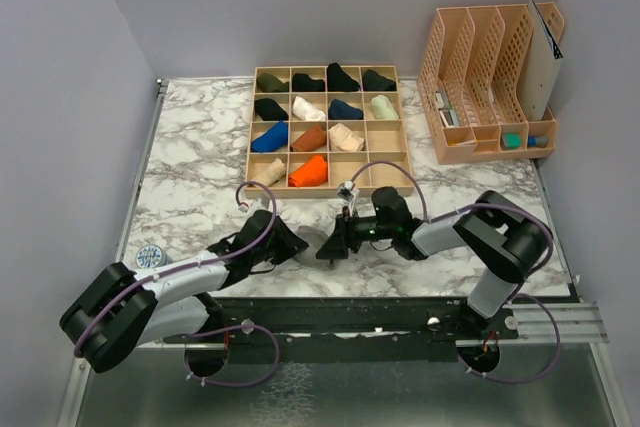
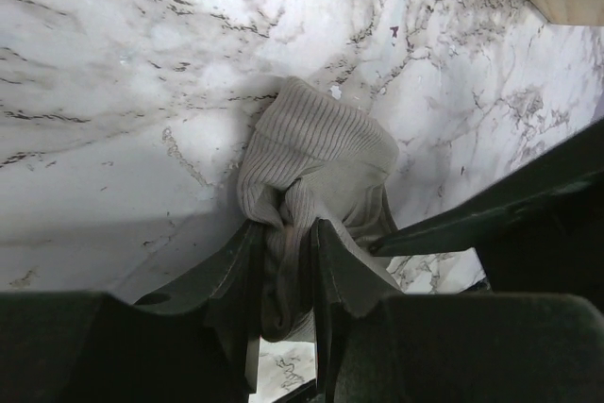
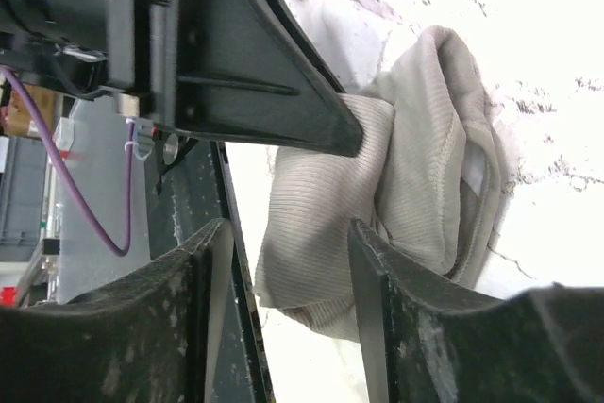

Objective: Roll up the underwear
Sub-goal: Roll the underwear to the center of the board.

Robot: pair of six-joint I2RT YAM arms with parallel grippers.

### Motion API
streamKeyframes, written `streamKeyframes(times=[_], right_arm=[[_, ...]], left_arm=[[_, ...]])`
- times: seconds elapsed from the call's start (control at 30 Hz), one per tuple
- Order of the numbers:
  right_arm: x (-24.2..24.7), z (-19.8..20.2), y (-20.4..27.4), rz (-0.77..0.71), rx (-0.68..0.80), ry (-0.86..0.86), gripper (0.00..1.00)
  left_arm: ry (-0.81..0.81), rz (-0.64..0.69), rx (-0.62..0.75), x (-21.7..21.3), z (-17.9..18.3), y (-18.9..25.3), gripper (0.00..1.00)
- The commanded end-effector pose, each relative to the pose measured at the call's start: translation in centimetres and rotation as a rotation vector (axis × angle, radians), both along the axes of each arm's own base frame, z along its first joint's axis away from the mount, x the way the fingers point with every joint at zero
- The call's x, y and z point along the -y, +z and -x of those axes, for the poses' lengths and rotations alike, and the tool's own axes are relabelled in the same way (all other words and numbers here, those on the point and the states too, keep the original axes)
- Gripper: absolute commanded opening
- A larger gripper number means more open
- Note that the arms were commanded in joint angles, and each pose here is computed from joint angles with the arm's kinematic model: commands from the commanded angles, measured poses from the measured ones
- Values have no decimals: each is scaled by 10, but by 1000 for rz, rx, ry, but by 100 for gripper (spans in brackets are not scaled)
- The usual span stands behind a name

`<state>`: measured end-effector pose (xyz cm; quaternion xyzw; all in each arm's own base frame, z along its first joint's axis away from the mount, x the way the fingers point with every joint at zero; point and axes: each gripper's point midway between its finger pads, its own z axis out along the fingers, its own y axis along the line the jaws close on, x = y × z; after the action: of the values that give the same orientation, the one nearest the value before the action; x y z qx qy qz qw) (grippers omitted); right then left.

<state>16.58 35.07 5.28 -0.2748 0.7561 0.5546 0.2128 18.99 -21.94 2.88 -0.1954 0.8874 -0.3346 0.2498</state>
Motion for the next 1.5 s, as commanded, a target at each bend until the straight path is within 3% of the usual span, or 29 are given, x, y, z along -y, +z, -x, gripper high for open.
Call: streamKeyframes(times=[0.0,0.17,0.33,0.4,0.47,0.53,0.6,0.67,0.8,0.97,1.1,1.17,1.47], right_arm=[[7,-2,6,55,96,13,59],[23,-13,10,130,238,-35,60],[41,-36,60,50,481,-213,66],[48,-49,63,72,455,-323,82],[45,-51,57,114,446,-288,82],[33,-47,40,167,378,-200,96],[20,-29,30,163,353,-27,100],[17,-16,34,89,426,35,100],[29,-7,76,-109,765,-47,100],[25,-6,73,86,1012,1,99],[19,5,63,226,1177,40,88],[17,6,57,278,1202,50,82],[-2,17,35,329,1259,121,77]], left_arm=[[-32,-139,-88,-22,21,-26,9],[-36,-141,-88,-20,19,-21,9],[-63,-145,-88,-16,19,-16,9],[-73,-153,-92,-16,19,-16,8],[-79,-157,-94,-15,18,-15,8],[-81,-159,-92,-14,17,-14,9],[-83,-166,-95,-14,17,-14,8],[-85,-171,-98,-14,16,-13,8],[-90,-185,-112,-14,16,-12,8],[-100,-170,-125,-8,16,-10,9],[-102,-170,-149,-6,17,-10,9],[-100,-171,-152,-5,16,-9,9],[-120,-175,-191,2,15,-12,9]])
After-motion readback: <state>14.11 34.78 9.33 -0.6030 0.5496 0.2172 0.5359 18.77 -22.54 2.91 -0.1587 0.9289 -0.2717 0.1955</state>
